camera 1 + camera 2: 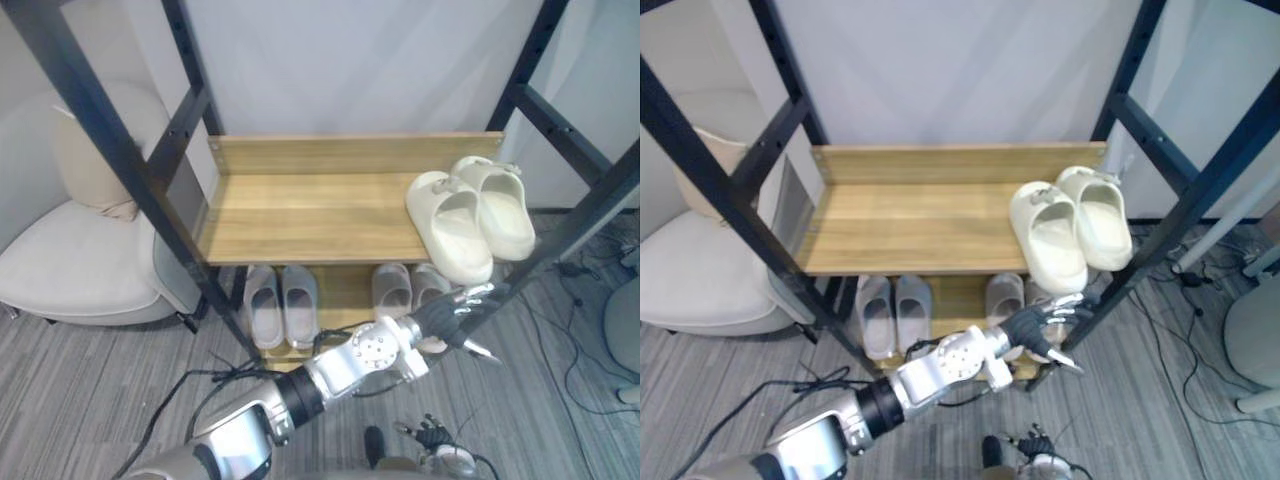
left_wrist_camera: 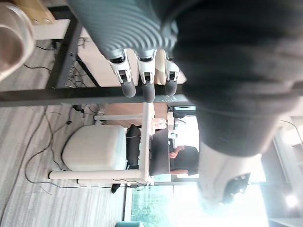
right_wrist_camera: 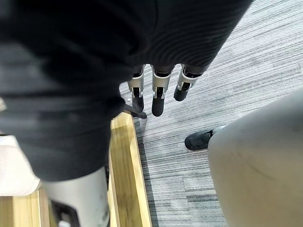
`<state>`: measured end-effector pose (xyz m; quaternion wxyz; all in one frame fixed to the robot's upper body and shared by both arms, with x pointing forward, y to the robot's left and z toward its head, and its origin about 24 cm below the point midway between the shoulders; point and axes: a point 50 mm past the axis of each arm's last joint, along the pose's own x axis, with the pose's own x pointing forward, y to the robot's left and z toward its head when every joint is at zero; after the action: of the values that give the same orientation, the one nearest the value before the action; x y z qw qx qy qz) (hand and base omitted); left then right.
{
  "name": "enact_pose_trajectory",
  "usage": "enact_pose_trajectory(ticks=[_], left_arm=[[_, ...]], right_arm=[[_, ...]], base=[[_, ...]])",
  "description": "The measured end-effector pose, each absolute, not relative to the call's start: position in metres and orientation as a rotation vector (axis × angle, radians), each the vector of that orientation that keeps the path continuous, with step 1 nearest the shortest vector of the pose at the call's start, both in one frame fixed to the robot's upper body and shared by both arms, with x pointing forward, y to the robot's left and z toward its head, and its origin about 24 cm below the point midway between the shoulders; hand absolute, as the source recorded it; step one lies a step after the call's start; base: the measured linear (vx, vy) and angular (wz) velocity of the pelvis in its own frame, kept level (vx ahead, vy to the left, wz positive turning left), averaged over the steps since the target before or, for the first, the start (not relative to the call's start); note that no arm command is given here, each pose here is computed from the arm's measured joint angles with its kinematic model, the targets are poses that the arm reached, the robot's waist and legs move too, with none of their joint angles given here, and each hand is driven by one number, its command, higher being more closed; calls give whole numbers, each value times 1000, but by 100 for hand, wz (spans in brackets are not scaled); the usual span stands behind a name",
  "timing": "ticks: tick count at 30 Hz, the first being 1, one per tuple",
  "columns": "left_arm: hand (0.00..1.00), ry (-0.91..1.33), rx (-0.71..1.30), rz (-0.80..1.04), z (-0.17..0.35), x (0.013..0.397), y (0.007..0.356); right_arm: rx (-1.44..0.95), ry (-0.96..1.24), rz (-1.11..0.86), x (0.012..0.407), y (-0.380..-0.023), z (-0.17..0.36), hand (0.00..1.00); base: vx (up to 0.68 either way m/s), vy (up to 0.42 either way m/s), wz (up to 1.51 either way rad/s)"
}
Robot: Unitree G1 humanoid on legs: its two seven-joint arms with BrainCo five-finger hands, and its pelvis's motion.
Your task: Organize the slippers on the shoe rack
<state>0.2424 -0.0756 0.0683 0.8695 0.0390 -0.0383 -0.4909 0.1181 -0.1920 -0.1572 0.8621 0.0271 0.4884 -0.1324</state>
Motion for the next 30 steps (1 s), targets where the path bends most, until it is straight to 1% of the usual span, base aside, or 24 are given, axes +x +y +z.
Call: enact_pose_trajectory(ticks=[14, 24, 30], left_arm=[[0, -99, 94, -971, 73, 255, -69], [0, -137, 172, -953, 80, 267, -71], [0, -113, 188, -893, 75, 276, -64]], right_arm=[[69, 1023, -293, 118, -193, -157, 0], [87, 1012, -317, 120, -195, -156, 0], [111, 1008, -344, 120, -197, -156, 0]], base=[[-15, -19, -4], [4, -9, -4], [-4, -8, -1]])
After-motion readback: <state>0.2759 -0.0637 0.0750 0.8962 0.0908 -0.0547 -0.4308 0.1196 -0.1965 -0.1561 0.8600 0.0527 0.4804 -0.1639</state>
